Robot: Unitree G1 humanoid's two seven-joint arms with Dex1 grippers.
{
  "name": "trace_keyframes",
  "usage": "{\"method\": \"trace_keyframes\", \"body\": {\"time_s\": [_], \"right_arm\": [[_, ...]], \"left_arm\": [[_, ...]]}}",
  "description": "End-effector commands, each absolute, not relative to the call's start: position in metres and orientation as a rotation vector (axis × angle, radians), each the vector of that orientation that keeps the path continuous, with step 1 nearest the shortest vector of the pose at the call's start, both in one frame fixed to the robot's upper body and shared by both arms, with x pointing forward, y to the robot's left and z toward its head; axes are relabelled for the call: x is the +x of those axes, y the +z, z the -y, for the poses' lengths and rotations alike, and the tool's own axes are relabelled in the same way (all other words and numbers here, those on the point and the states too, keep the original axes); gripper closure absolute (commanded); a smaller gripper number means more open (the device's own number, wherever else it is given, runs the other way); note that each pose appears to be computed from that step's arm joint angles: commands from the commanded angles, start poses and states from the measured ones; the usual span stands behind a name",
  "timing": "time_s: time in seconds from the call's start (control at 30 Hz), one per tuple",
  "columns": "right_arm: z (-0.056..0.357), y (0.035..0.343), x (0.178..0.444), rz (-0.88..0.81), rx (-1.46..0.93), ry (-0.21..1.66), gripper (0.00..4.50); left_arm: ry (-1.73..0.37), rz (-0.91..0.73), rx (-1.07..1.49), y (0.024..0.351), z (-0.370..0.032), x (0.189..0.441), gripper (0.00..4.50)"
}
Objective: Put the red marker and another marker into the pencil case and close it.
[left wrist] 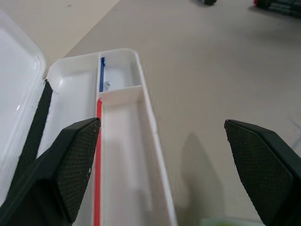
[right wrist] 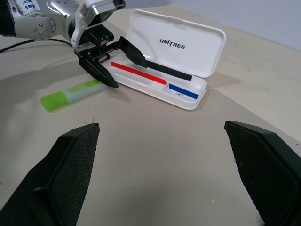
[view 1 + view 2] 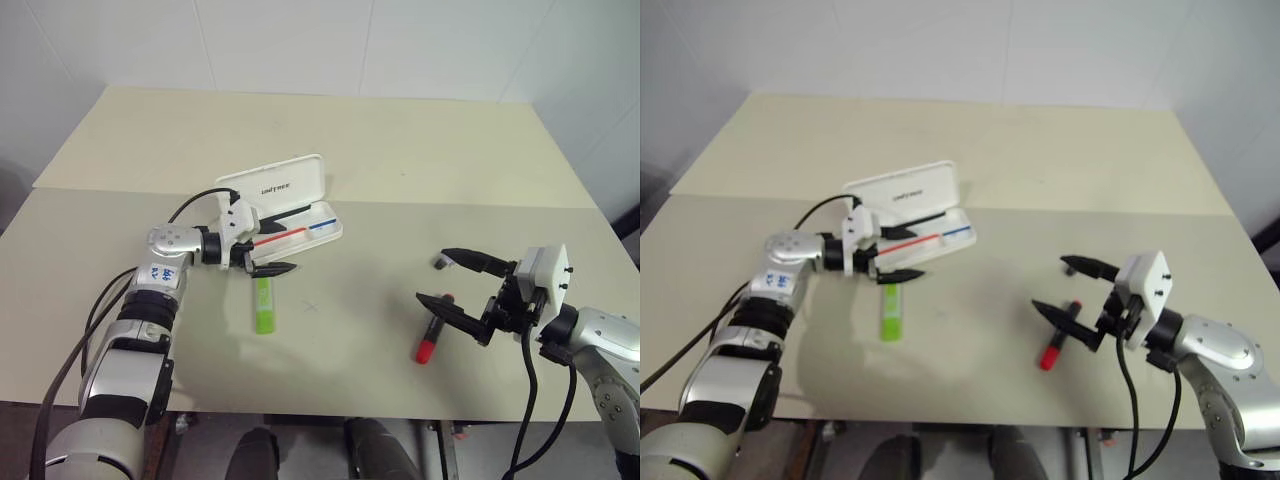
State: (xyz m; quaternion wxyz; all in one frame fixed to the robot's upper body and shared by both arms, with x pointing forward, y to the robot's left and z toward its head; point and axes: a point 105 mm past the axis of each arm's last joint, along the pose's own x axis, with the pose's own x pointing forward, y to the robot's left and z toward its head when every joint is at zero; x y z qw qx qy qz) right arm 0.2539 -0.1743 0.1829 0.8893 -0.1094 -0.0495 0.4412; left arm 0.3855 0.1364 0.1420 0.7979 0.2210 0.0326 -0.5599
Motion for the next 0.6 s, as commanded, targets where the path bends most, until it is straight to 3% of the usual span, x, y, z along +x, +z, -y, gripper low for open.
{"method": "trace_keyframes", "body": {"time_s": [0.03, 0.2, 0.3, 0.6], "right_arm": [[0.171, 0.191, 0.253, 0.154, -0.246, 0.923, 0.0], [0.17, 0.191, 0.254, 0.158, -0.245, 0.922, 0.0], [0.17, 0.191, 0.254, 0.16, -0.244, 0.924, 0.0], [0.169, 0.192, 0.256, 0.167, -0.248, 0.927, 0.0]], "left_arm": [[-1.212, -0.073, 0.549, 0.146, -0.132, 0.389, 0.02], [-1.191, -0.118, 0.605, 0.141, -0.127, 0.394, 0.02], [-1.16, -0.165, 0.668, 0.134, -0.126, 0.399, 0.58], [-1.122, -0.242, 0.76, 0.126, -0.121, 0.407, 3.64]]}}
